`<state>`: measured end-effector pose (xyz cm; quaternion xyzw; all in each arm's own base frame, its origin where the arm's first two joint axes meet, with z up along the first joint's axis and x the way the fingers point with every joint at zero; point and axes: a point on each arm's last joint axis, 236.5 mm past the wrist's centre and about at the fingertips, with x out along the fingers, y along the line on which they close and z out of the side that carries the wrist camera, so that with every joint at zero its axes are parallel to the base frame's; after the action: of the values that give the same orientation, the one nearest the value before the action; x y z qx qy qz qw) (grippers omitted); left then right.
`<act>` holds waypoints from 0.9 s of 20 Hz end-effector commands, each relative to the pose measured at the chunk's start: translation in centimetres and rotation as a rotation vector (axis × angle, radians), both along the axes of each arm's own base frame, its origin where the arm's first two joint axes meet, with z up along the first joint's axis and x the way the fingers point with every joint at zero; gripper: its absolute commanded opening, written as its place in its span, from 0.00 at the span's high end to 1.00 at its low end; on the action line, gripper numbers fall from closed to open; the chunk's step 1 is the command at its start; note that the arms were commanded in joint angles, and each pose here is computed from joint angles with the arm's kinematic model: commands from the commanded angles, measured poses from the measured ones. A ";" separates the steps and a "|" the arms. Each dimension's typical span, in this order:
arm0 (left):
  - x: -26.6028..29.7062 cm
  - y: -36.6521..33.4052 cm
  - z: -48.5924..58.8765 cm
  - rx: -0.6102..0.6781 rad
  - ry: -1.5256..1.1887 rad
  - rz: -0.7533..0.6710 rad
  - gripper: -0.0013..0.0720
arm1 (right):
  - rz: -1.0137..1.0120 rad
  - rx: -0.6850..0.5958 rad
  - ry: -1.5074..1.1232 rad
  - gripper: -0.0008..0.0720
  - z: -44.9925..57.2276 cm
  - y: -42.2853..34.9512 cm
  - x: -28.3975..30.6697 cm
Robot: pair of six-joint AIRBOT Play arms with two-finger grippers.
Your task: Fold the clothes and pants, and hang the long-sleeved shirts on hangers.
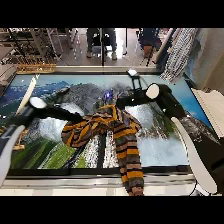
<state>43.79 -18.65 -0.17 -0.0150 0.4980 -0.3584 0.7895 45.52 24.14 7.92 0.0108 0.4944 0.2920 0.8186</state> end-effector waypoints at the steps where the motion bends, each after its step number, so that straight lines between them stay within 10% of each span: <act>1: 0.4 -4.6 -4.7 0.063 -0.045 -0.083 0.13 | 0.122 -0.077 0.071 0.27 -1.9 1.3 -3.5; 8: 5.2 -1.1 -7.6 0.373 -0.108 0.101 0.43 | 0.084 -0.019 -0.029 0.27 0.0 2.4 -1.4; 12: 5.5 -2.0 -7.1 0.346 -0.126 0.091 0.84 | 0.084 -0.015 -0.030 0.27 0.1 2.5 -1.4; 18: 2.0 -4.5 -4.6 0.239 -0.025 -0.087 0.97 | 0.018 -0.014 0.081 0.27 -0.7 1.6 -2.7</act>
<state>47.21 -23.14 -6.45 0.1054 0.5110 -0.2968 0.7998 43.85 26.14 7.69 -0.0047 0.5007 0.3082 0.8089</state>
